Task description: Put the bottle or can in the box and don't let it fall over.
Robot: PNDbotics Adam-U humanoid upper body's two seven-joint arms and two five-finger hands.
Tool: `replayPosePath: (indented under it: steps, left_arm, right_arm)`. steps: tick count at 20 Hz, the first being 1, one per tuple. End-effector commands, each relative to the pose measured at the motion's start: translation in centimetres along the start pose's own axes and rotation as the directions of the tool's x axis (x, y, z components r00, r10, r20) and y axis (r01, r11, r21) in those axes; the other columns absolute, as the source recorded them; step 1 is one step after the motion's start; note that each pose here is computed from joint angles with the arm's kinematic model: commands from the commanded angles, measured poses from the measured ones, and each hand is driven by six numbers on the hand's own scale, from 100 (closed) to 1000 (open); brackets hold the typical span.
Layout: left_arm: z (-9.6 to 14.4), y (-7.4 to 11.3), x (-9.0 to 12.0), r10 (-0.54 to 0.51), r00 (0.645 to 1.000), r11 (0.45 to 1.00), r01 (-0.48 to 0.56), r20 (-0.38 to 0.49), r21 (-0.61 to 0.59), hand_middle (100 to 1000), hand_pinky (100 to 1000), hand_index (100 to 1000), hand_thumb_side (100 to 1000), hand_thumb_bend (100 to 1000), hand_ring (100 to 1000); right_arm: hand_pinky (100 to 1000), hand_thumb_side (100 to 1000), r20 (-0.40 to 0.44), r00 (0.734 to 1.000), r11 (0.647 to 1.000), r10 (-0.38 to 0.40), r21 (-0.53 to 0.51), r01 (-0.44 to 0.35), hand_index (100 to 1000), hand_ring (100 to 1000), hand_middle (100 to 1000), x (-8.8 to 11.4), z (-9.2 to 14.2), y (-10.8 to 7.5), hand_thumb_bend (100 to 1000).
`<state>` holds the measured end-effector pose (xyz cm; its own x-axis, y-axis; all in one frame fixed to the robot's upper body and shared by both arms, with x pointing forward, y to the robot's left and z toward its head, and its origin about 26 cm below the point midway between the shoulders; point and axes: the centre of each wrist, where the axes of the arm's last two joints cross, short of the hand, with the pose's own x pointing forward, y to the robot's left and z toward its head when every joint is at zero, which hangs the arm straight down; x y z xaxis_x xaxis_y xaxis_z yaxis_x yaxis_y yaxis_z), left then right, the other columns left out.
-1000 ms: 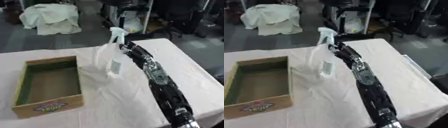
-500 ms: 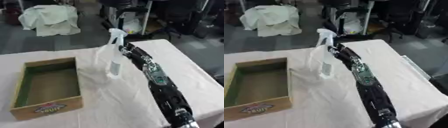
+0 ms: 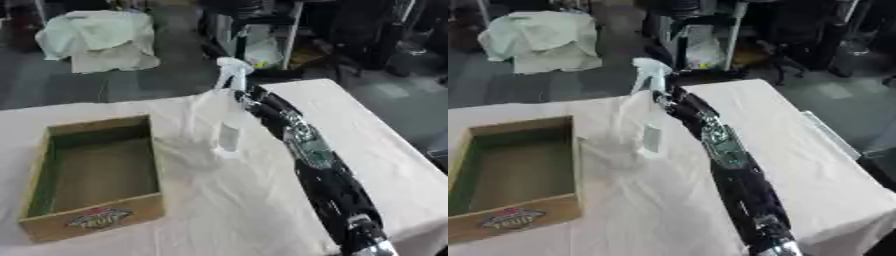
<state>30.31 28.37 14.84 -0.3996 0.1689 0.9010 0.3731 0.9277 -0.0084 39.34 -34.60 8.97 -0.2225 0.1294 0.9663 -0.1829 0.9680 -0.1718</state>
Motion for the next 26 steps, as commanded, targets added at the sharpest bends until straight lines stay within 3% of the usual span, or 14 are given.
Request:
replayPosePath:
  steps: [1, 26]
  left_arm:
    - [-0.3, 0.1, 0.6, -0.023, 1.0, 1.0, 0.023, 0.01, -0.015, 1000, 1000, 828, 791, 134, 1000]
    - [-0.4, 0.0, 0.6, -0.023, 1.0, 0.999, 0.023, 0.013, -0.023, 1000, 1000, 828, 789, 132, 1000]
  right_arm:
    - [1000, 470, 0.029, 0.999, 0.999, 0.037, 0.007, -0.037, 1000, 1000, 1000, 1.3, -0.5, -0.8, 100]
    - [980, 470, 0.034, 0.999, 0.999, 0.024, 0.042, -0.026, 998, 1000, 1000, 1.4, -1.1, 0.4, 100]
